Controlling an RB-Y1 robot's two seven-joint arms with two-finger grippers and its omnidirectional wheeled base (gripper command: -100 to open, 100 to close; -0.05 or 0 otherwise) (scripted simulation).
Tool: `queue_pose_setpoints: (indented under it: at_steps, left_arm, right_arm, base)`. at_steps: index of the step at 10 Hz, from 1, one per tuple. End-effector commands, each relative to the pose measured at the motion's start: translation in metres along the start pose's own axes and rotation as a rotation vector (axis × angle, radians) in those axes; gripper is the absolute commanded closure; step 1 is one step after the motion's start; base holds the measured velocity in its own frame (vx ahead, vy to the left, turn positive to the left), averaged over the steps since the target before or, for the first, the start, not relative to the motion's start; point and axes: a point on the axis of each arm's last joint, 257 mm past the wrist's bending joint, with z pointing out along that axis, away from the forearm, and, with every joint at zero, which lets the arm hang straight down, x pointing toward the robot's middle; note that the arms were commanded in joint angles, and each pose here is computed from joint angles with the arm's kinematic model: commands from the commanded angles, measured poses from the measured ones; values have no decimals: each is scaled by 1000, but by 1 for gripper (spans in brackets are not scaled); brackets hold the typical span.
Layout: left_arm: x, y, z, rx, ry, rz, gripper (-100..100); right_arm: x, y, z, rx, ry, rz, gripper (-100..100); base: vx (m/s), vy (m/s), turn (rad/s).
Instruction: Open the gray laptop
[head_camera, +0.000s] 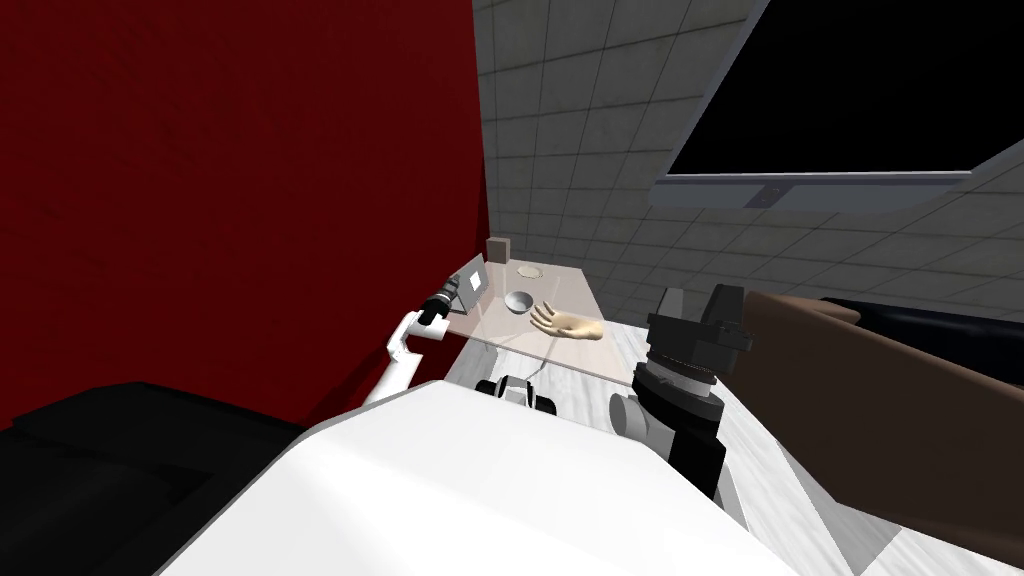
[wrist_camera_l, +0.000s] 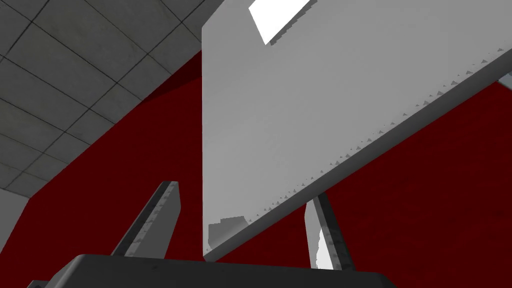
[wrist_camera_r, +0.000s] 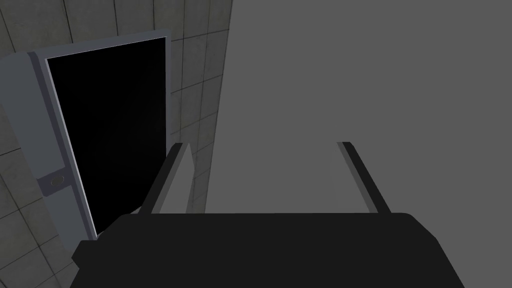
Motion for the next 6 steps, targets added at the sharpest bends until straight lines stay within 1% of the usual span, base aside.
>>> queue_pose_setpoints:
  at_steps: [1, 5, 6]
  left_arm:
    - [10, -1, 0, -30, 26, -113, 100]
    - [23, -7, -2, -66, 67, -262, 100]
    - [20, -8, -1, -54, 59, -236, 100]
  right_arm:
    - [0, 0, 0, 0, 0, 0, 0]
    - [0, 0, 0, 0, 0, 0, 0]
    - [0, 0, 0, 0, 0, 0, 0]
  base:
    - [1, 135, -18]
    - [12, 113, -12]
    - [8, 44, -4]
